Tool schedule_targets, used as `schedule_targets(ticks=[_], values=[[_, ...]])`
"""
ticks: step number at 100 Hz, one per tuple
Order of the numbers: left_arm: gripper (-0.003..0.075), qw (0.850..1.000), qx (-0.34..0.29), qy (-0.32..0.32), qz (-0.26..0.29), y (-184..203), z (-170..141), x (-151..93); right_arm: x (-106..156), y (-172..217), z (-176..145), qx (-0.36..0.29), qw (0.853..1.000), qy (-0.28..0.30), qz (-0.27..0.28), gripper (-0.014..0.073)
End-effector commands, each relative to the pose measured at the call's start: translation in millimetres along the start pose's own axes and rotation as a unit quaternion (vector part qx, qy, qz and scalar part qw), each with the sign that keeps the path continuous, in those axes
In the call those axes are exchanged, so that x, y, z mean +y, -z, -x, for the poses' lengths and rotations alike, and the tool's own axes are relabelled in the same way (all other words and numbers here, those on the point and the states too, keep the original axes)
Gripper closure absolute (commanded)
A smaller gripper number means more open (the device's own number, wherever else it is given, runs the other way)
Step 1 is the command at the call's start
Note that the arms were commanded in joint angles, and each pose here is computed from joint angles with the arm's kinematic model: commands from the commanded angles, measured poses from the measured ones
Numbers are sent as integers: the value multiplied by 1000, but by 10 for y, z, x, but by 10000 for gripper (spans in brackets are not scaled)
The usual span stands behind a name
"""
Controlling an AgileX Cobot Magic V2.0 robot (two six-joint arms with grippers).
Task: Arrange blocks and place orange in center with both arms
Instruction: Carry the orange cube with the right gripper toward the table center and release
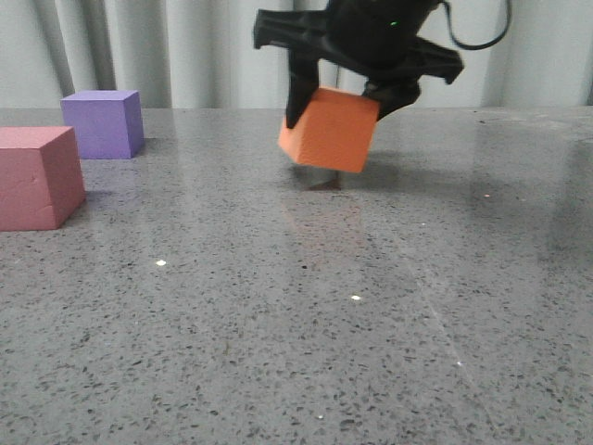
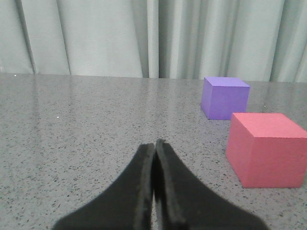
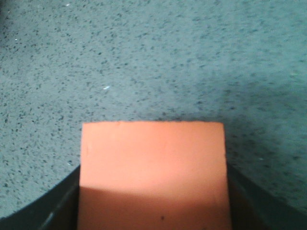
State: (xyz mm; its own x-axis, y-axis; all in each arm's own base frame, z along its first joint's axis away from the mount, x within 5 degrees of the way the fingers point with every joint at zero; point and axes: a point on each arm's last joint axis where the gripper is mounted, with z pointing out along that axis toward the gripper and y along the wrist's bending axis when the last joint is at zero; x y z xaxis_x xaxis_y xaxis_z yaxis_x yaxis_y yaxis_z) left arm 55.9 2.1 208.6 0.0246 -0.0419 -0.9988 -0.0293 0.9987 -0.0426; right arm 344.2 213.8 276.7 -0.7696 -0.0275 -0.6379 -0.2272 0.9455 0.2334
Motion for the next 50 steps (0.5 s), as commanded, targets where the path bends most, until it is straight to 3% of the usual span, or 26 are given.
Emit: schedule_targets(ticks=[1,50], values=[[733,999,-33,5,-8,6,-86,-8,132,206,192,-56,998,-2,27,285],[733,999,-33,5,-8,6,-86,-8,183,22,257,-57,997,-38,23,285]])
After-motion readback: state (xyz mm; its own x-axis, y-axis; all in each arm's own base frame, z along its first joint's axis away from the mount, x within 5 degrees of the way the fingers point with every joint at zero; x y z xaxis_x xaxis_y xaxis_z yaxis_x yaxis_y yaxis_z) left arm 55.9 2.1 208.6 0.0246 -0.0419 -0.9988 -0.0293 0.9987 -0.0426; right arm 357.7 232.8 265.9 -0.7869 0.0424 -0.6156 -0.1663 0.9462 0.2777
